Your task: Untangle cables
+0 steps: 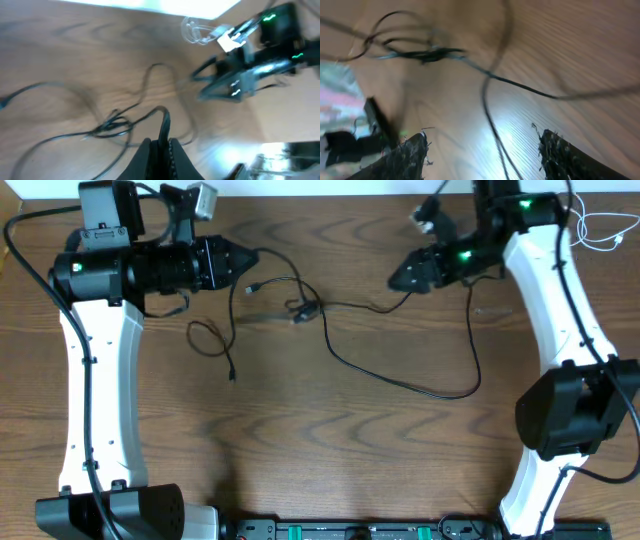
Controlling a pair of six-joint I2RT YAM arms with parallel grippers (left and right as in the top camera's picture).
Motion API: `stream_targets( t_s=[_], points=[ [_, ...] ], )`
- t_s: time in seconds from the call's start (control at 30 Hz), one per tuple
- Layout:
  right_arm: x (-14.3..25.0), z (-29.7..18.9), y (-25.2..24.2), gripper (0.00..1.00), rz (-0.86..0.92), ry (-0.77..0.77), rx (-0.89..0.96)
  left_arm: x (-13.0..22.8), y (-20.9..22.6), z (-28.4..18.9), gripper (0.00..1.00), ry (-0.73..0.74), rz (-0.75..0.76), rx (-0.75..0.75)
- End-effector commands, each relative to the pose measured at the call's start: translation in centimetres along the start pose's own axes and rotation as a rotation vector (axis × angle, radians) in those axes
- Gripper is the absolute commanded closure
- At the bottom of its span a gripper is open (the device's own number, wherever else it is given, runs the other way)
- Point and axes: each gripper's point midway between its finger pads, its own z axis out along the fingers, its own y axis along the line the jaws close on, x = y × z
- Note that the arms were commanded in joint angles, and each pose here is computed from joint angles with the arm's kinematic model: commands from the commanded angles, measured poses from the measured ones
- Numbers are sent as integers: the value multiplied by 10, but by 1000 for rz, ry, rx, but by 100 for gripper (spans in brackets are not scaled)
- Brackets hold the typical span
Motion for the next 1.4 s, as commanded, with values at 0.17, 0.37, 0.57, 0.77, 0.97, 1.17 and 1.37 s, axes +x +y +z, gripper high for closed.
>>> stream_targets(
  t_s=[0.17, 0.37, 0.57, 0.77, 0.97, 1.17, 1.37],
  points=[
    [-12, 36, 69, 30, -326, 11, -64, -18, -52, -13, 93, -38, -151, 252],
    [-26, 61, 66, 22, -432, 16, 91, -24, -64, -17, 93, -39, -193, 317],
    [-29, 89, 65, 30, -480, 46, 172, -24, -71, -19, 93, -31, -183, 360],
    [-32, 91, 64, 62, -486, 38, 188, -24, -71, -19, 93, -30, -183, 363],
    [-30, 91, 58, 99, -435, 45, 214, -24, -71, -19, 93, -31, -182, 362],
    [-31, 87, 52, 99, -297, 29, 231, -24, -69, -18, 93, -35, -184, 347],
    [-31, 79, 57, 99, -312, 13, 163, -24, -68, -18, 93, -36, -184, 344]
  ],
)
